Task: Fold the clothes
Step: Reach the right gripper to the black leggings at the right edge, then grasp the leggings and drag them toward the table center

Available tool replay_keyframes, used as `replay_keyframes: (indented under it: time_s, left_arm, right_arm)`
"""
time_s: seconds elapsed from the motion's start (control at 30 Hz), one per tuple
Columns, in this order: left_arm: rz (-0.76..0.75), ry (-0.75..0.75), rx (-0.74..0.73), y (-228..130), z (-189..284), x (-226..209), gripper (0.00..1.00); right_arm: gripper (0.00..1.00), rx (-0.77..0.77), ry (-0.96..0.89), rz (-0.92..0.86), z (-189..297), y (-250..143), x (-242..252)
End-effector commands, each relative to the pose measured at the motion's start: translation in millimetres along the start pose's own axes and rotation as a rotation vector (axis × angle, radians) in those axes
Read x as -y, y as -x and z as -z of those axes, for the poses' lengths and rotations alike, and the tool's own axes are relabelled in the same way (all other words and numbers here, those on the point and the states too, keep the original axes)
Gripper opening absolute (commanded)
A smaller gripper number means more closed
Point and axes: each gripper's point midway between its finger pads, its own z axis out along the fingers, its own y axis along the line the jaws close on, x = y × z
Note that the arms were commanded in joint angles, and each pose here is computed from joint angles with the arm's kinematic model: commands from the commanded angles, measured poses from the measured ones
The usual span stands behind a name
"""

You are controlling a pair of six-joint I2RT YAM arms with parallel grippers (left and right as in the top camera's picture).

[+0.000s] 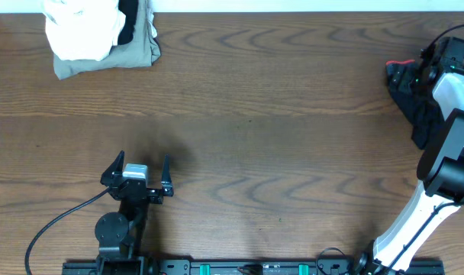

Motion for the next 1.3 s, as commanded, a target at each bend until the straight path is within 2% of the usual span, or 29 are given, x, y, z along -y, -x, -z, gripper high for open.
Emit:
replay_keyframes:
  time_s: [0.0, 0.2, 0.33, 0.4, 0.5, 0.53, 0.6, 0.73, 0.87, 1.03, 1.17, 1.27]
  left_arm:
    - [-0.008, -0.009, -0.044, -15, -1, 2, 0.98]
    - [-0.008, -0.009, -0.044, -15, -1, 2, 0.98]
    - [-0.008, -0.009, -0.044, -15, -1, 2, 0.98]
    - [-0.008, -0.009, -0.044, -15, -1, 2, 0.98]
    - [-0.008, -0.009, -0.044, -15, -1, 2, 0.98]
    - [-0.008, -0.009, -0.043, -15, -1, 2, 0.98]
    - [-0.008, -0.009, -0.044, -15, -1, 2, 0.98]
    - [-0.008, -0.009, -0.044, -15, -1, 2, 0.98]
    - [-0.008, -0.009, -0.044, -15, -1, 2, 0.98]
    - [-0.008, -0.009, -0.044, -15, -1, 2, 0.98]
    - [-0.008, -0.009, -0.044, -15, -1, 2, 0.98]
    - [-0.008, -0.009, -0.044, -15, -1, 2, 0.98]
  right_arm:
    - [0.91, -0.007, 0.027, 0.14, -6, -2, -19]
    - [0.93, -0.046, -0.015, 0.218, -21, -15, -28]
    - [0.86, -0.074, -0.079, 0.239, -29, -24, -26]
    - [0.76, -0.085, -0.082, 0.245, -31, -27, -27]
    - [0.49, -0.097, -0.076, 0.241, -31, -30, -28]
    - [0.42, -0.1, -0.071, 0.241, -31, -31, -29]
    - [0.33, -0.115, -0.056, 0.245, -30, -35, -33]
    - [0.23, -0.151, 0.009, 0.257, -29, -46, -50]
    - [0.11, -0.189, 0.158, 0.275, -22, -60, -88]
    - [0.01, -0.217, 0.37, 0.326, 4, -75, -154]
    - [0.01, -0.25, 0.441, 0.415, 23, -96, -202]
    - [0.01, -0.303, 0.478, 0.535, 35, -129, -244]
